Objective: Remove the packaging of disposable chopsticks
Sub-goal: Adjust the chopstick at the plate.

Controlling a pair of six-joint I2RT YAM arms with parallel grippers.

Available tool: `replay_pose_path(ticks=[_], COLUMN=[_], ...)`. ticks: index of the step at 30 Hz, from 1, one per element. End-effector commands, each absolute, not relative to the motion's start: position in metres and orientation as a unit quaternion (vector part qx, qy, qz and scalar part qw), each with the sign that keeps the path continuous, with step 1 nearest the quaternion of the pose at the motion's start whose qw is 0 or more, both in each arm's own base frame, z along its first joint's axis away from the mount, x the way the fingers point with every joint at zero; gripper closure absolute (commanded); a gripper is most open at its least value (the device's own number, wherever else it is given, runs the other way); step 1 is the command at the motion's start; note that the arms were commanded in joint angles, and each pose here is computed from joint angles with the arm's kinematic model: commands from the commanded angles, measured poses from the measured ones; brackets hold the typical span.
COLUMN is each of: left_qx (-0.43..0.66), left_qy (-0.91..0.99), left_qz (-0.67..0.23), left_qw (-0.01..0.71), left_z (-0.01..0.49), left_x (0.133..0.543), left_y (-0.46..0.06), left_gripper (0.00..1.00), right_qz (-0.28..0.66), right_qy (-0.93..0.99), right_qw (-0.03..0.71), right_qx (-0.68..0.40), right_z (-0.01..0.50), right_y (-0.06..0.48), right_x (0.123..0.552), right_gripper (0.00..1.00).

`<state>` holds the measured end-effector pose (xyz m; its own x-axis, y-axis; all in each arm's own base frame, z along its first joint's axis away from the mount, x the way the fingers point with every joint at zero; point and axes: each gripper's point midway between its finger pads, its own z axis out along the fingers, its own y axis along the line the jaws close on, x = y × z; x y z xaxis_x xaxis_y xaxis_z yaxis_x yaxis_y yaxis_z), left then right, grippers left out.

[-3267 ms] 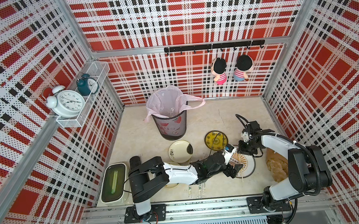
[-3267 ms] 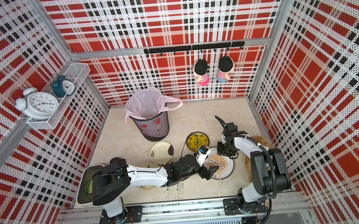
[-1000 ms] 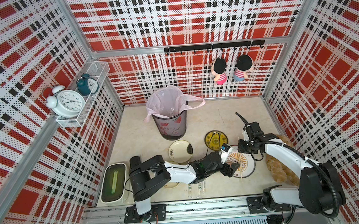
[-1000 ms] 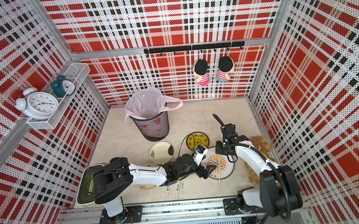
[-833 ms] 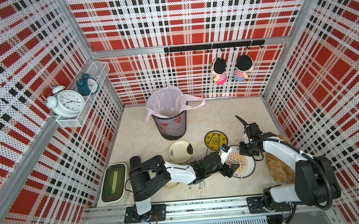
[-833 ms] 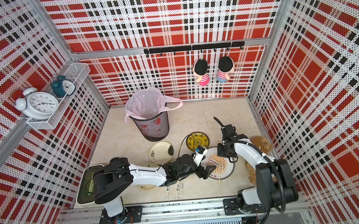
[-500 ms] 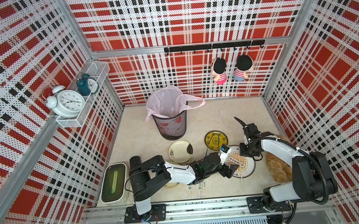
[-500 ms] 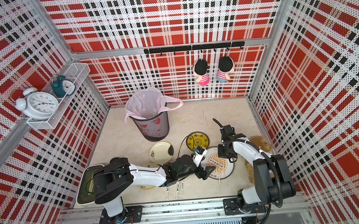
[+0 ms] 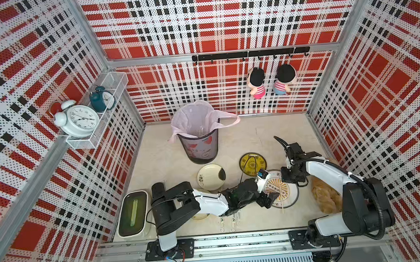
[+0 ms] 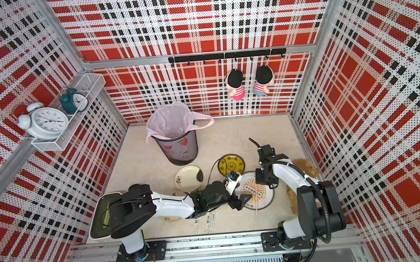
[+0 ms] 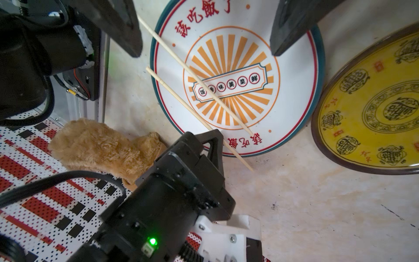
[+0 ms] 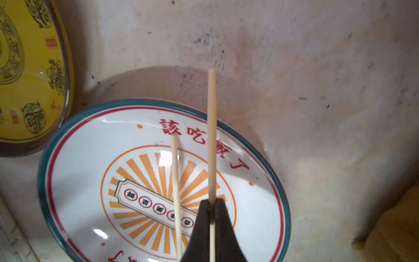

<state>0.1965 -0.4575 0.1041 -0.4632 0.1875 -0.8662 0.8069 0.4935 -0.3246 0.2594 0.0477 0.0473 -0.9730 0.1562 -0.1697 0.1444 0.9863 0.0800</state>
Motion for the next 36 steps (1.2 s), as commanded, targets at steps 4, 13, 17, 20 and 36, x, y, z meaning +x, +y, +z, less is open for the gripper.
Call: replay_pose_path(ticks=[4,13,17,20,36], left_qx=[0.322,0.323,0.323,0.323,0.318], left_qy=[0.757,0.758,0.759,0.759,0.757], left_qz=[-0.395,-0.396,-0.397,-0.396,-0.401], left_qw=[0.408,0.406,0.403,0.403,0.406], left_z=[0.109,0.106,0.104,0.104,0.105], left_x=[0.196,0.195,0.194,0.194,0.197], left_y=[-0.453,-0.454,-0.454,-0.454,-0.450], left_gripper=[0.09,0.09,0.09,0.09,0.09], right_qz=[0.021,0.014,0.012,0.007,0.013], right_qy=[0.994,0.995,0.995,0.995,0.993], right_qw=[0.075,0.063,0.063,0.061,0.083], right_qx=[0.078,0.080,0.079,0.079,0.078], right_z=[0.041,0.034,0.034,0.033,0.042], right_y=[0.042,0.040,0.040,0.039,0.041], right_x=[0.253,0.250,0.248,0.247,0.252], right_gripper=[0.99,0.95,0.96,0.95,0.71])
